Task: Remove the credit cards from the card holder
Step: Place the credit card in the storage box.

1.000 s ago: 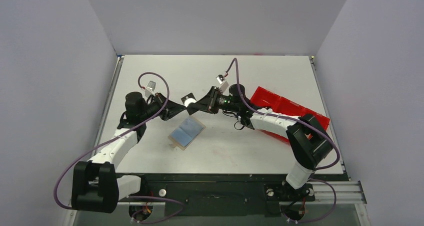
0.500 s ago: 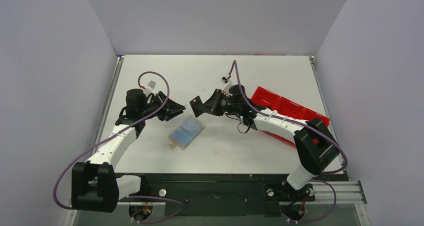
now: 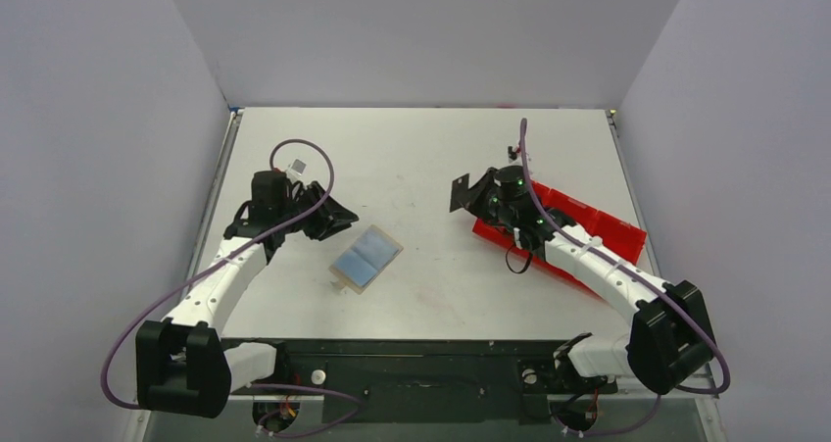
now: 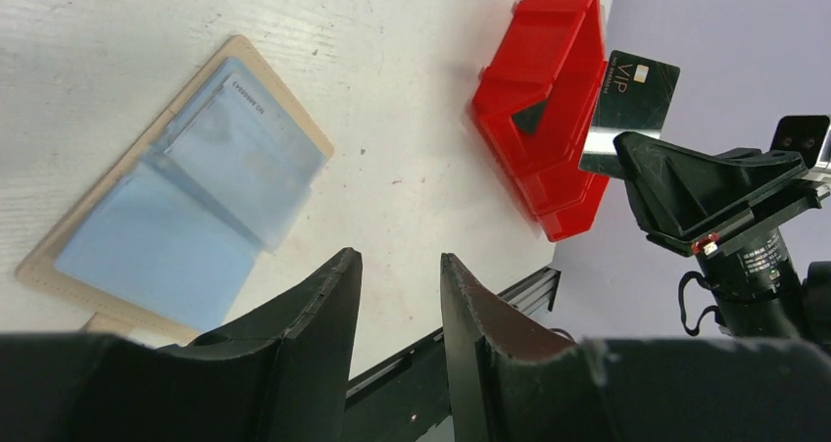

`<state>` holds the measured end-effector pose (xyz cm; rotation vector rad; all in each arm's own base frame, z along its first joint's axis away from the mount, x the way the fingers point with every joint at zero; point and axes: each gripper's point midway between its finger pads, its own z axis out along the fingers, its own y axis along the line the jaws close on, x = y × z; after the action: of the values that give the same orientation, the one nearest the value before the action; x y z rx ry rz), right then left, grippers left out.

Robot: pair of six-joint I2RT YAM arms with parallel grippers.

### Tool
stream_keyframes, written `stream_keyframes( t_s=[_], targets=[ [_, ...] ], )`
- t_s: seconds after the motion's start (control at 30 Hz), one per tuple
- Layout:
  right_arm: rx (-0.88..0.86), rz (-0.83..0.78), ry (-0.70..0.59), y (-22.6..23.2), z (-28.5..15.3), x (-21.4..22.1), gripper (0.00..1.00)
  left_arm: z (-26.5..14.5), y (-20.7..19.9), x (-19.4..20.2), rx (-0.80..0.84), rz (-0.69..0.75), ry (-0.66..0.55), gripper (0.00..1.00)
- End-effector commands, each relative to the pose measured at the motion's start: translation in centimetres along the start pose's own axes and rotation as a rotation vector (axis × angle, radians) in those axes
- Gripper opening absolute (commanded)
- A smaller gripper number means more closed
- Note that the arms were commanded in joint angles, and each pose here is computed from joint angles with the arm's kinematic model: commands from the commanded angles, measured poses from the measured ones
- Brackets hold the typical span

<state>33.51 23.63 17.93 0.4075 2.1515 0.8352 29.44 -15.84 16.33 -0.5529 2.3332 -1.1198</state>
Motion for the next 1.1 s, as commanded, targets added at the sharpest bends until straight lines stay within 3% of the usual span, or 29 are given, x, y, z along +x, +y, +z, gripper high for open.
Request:
stream_keyframes(
  t_s=[0.0, 0.67, 1.07],
  targets=[
    [0.217, -0.029, -0.09, -5.6, -1.3, -1.7, 0.0, -0.6, -0.5, -0.9, -0.048, 0.068, -0.045, 0.33],
    [0.533, 0.031, -0.243, -15.2, -2.5, -4.5, 0.0, -0.3, 0.7, 0.0, -0.111, 0.079, -0.026, 0.33],
    [0.594, 0.037, -0.251, -17.2, -0.5, -5.4, 0.0, -0.3, 0.9, 0.1, -0.112, 0.075, -0.027, 0.33]
  ],
)
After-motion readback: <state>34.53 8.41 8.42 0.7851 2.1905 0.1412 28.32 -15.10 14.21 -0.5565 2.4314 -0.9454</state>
